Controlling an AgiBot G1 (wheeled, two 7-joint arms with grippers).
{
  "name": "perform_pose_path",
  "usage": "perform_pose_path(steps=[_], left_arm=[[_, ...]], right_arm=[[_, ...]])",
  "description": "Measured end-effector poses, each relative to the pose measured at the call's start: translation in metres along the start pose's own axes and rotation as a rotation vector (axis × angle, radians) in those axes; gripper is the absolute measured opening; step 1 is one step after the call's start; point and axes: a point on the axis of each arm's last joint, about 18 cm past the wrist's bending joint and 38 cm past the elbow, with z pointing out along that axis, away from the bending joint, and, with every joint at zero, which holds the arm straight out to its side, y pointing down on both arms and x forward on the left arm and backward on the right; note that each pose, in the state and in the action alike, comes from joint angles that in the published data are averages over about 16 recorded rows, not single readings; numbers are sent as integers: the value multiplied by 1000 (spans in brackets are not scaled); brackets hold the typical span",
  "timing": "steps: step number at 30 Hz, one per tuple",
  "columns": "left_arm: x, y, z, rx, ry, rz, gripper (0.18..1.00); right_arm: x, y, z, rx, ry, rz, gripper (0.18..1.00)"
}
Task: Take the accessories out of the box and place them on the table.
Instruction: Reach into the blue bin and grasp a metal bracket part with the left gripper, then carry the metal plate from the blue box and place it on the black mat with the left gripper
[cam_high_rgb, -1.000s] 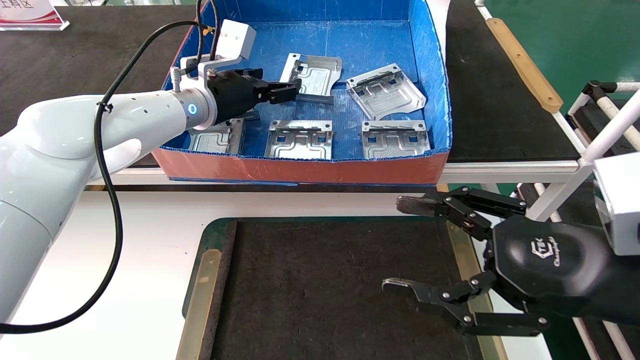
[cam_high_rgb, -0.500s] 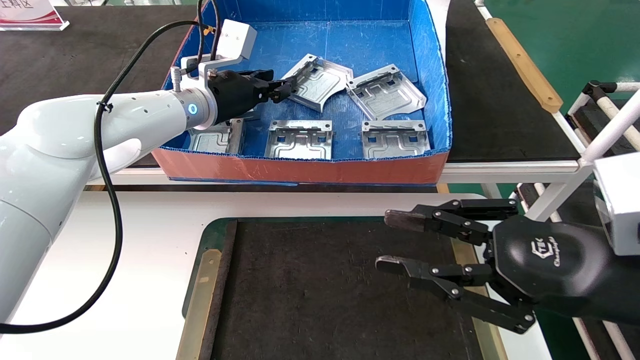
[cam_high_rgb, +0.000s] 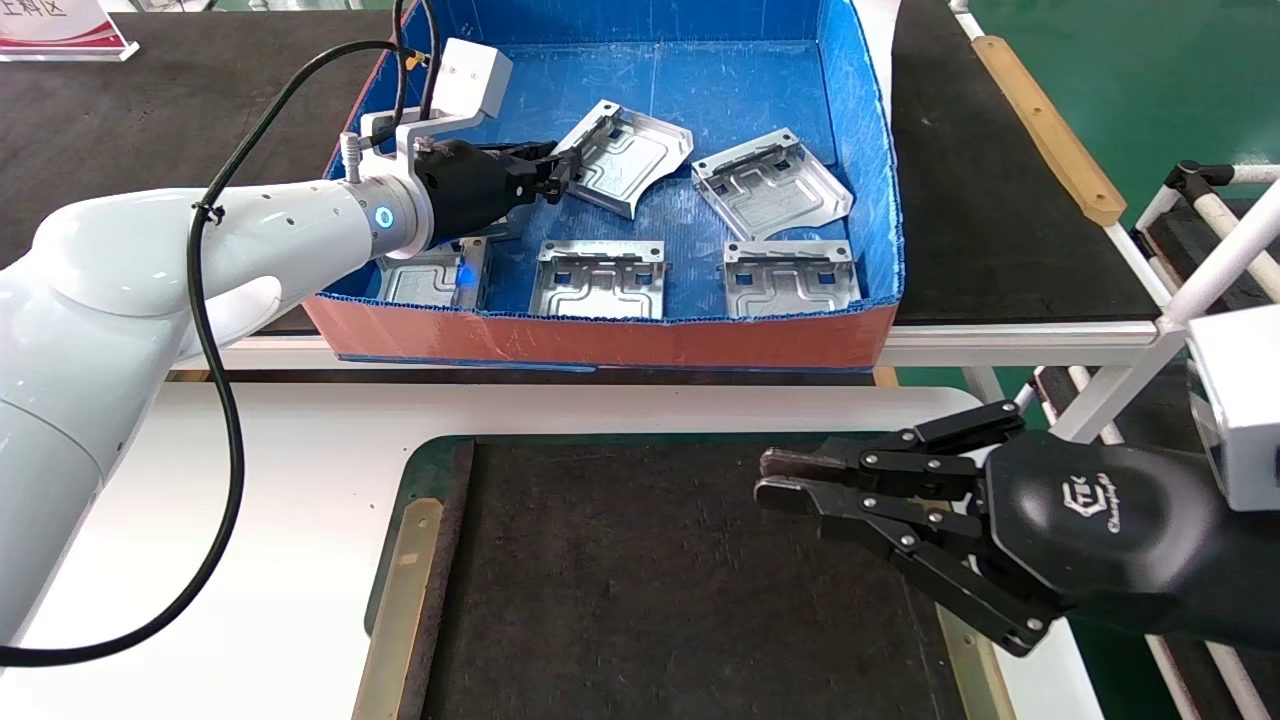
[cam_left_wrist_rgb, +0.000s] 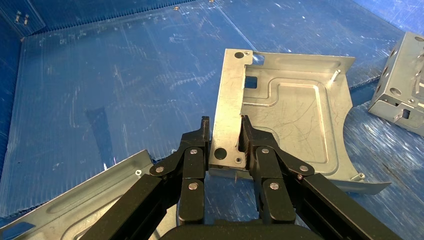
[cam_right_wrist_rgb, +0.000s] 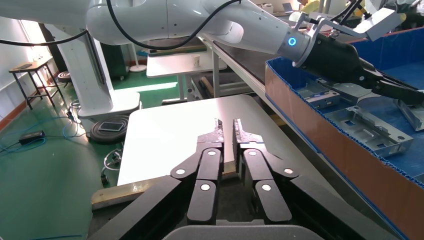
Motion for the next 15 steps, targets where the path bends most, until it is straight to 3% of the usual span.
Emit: perform_pose_path(steps=[8,15], left_arm=[[-12,-4,-12,19,13,15,308],[-26,-9,-35,57,60,66,304]], right_arm=[[0,0,0,0,0,0,215],[0,0,0,0,0,0,205]])
